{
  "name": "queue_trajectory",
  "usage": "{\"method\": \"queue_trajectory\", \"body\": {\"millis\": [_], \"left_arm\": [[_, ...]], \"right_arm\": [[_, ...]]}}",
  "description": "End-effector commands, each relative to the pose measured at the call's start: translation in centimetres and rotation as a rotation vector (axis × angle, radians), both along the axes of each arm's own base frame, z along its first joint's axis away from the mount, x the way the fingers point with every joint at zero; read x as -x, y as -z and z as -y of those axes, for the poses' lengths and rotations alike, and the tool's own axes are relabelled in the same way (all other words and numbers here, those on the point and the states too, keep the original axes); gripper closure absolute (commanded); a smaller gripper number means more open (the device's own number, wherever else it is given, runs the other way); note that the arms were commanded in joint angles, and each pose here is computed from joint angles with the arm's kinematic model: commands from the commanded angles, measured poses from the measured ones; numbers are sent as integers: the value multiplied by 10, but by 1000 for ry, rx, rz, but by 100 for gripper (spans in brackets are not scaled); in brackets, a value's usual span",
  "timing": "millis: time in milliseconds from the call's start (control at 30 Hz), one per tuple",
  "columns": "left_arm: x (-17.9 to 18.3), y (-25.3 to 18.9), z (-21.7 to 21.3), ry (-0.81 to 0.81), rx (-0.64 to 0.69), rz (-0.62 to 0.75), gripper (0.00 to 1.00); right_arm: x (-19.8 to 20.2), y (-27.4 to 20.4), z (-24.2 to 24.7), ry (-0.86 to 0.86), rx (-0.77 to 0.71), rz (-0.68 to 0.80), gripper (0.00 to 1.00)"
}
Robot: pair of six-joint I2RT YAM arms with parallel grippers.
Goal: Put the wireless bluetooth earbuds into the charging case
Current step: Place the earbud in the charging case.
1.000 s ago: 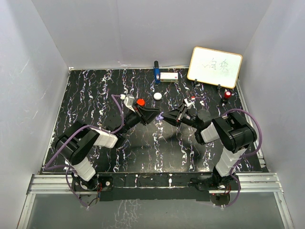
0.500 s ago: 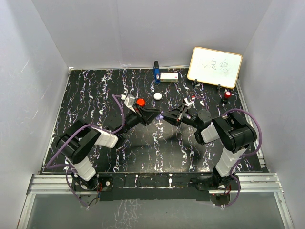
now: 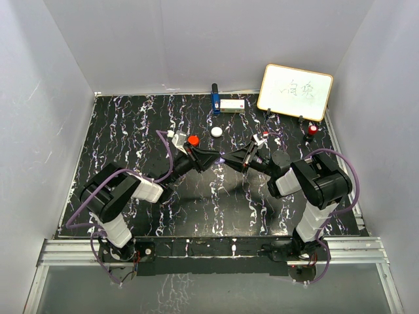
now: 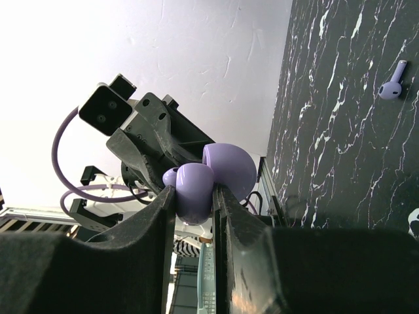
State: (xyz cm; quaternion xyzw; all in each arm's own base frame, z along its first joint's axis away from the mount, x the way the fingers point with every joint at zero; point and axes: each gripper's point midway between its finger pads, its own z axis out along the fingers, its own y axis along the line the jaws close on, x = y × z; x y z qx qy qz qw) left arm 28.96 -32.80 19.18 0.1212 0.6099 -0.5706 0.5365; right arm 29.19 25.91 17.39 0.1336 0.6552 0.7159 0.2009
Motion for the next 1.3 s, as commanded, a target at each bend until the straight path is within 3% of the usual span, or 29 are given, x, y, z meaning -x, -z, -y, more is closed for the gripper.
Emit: {"method": "queue_trajectory", "body": {"millis": [0, 1267], "left_arm": [[4, -61, -5, -11, 135, 222, 100], [0, -62, -13, -43, 126, 240, 100]], "right_arm": [[5, -17, -2, -17, -36, 92, 100], [7, -17, -1, -20, -45, 95, 100]]}}
